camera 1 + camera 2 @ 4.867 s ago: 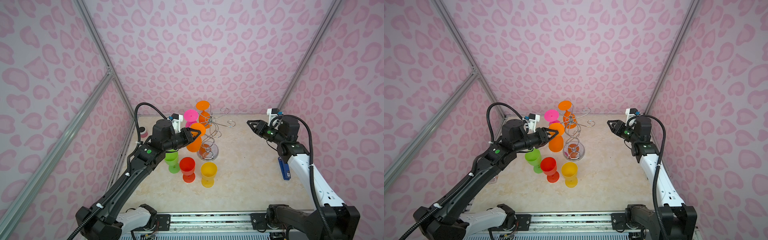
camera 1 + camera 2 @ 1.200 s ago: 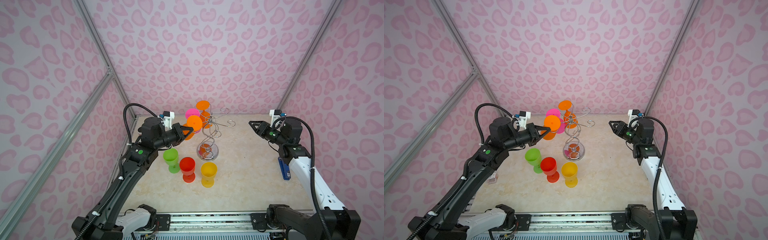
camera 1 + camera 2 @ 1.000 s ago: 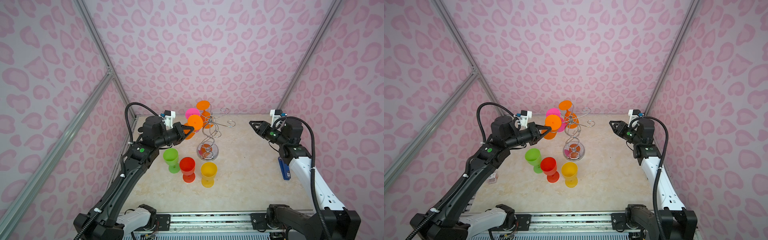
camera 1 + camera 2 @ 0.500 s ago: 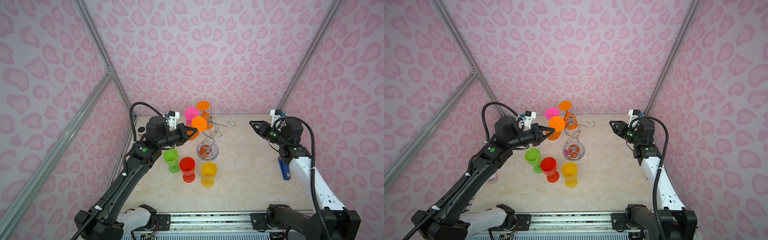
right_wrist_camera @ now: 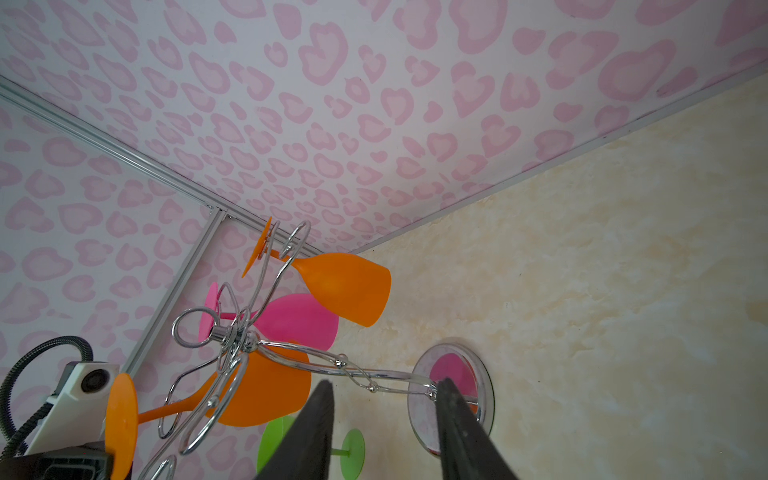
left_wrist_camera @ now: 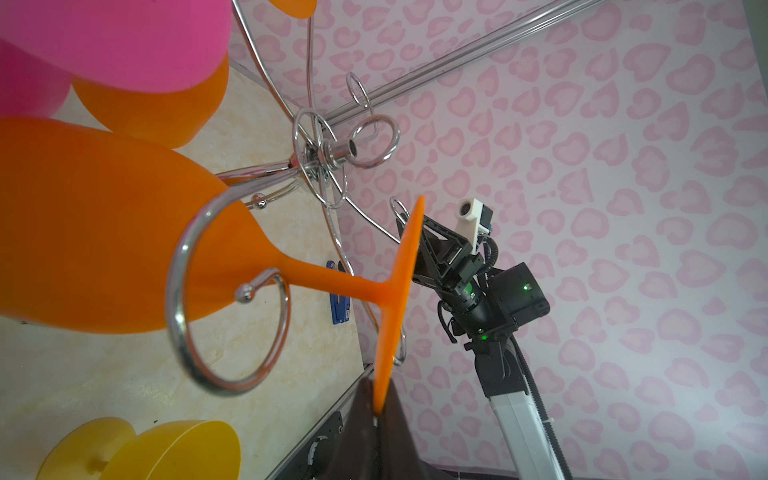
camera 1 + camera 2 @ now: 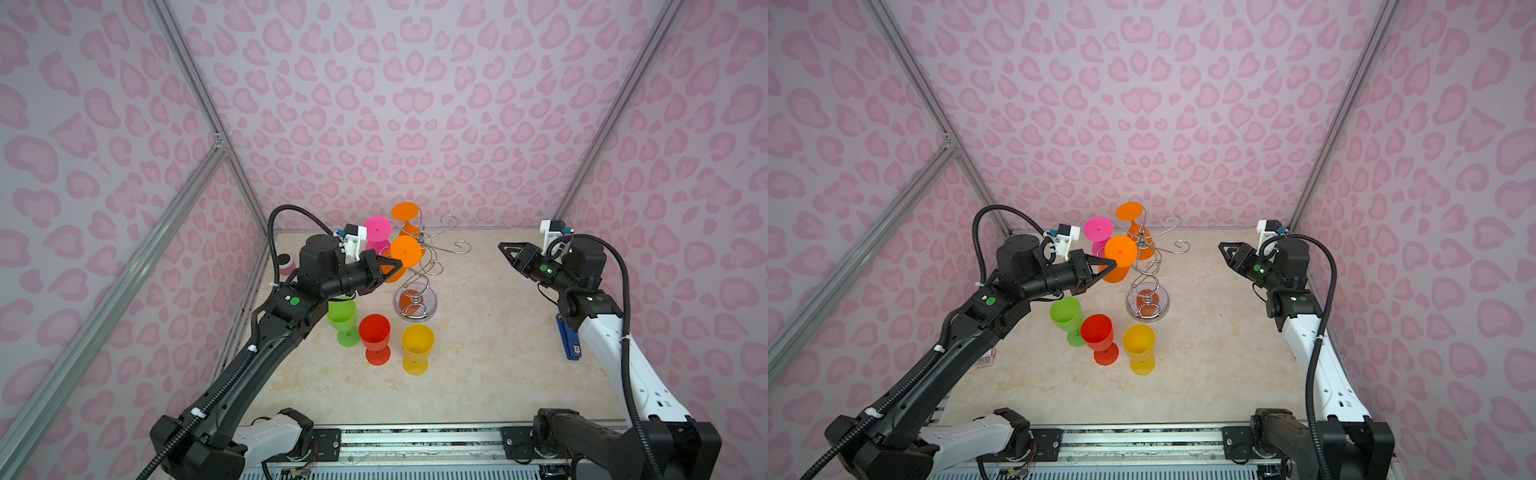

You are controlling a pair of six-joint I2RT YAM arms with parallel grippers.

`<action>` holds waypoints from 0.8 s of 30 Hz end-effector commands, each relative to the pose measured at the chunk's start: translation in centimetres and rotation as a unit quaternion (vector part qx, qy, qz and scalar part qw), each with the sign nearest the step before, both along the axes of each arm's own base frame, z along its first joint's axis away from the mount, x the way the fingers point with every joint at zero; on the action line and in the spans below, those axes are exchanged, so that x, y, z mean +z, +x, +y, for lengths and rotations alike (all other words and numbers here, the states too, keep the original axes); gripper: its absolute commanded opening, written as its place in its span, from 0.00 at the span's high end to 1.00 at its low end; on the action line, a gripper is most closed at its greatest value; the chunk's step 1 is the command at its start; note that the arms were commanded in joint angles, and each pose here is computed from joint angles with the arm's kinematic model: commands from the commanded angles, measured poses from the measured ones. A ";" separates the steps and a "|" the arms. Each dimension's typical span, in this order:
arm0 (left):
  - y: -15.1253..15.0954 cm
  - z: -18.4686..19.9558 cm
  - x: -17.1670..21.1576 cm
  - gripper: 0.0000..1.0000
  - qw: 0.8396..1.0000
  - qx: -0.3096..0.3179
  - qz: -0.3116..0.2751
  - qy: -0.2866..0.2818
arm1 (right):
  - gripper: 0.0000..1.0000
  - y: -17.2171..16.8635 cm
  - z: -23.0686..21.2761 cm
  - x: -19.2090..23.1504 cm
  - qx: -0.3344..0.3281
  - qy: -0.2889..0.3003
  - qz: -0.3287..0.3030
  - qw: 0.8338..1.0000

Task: Take the wine glass off the wine glass rack
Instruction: 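Close the left gripper on the orange glass's base on the rack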

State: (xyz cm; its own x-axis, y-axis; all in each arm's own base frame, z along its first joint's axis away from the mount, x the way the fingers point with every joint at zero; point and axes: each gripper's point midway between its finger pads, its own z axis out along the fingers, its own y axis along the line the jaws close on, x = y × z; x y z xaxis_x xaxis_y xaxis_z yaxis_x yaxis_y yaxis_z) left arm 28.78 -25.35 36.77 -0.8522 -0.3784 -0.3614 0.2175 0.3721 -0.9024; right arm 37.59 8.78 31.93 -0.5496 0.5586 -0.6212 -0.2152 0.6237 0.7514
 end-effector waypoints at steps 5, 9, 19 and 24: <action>-0.3 -0.2 0.1 0.98 1.000 -0.007 -0.006 -0.004 | 0.58 0.0 0.1 0.4 0.004 0.001 -0.011 1.000; -0.6 -0.1 -0.2 0.98 1.000 -0.009 0.001 -0.004 | 0.58 0.1 0.1 0.3 0.004 0.002 -0.009 1.000; -1.7 -0.3 -0.3 0.98 1.000 -0.021 0.009 -0.009 | 0.58 0.1 0.1 0.3 0.004 0.004 -0.009 1.000; -2.4 -0.3 -0.1 0.98 0.999 -0.027 0.013 -0.011 | 0.58 0.0 0.1 0.7 0.004 0.004 -0.012 1.000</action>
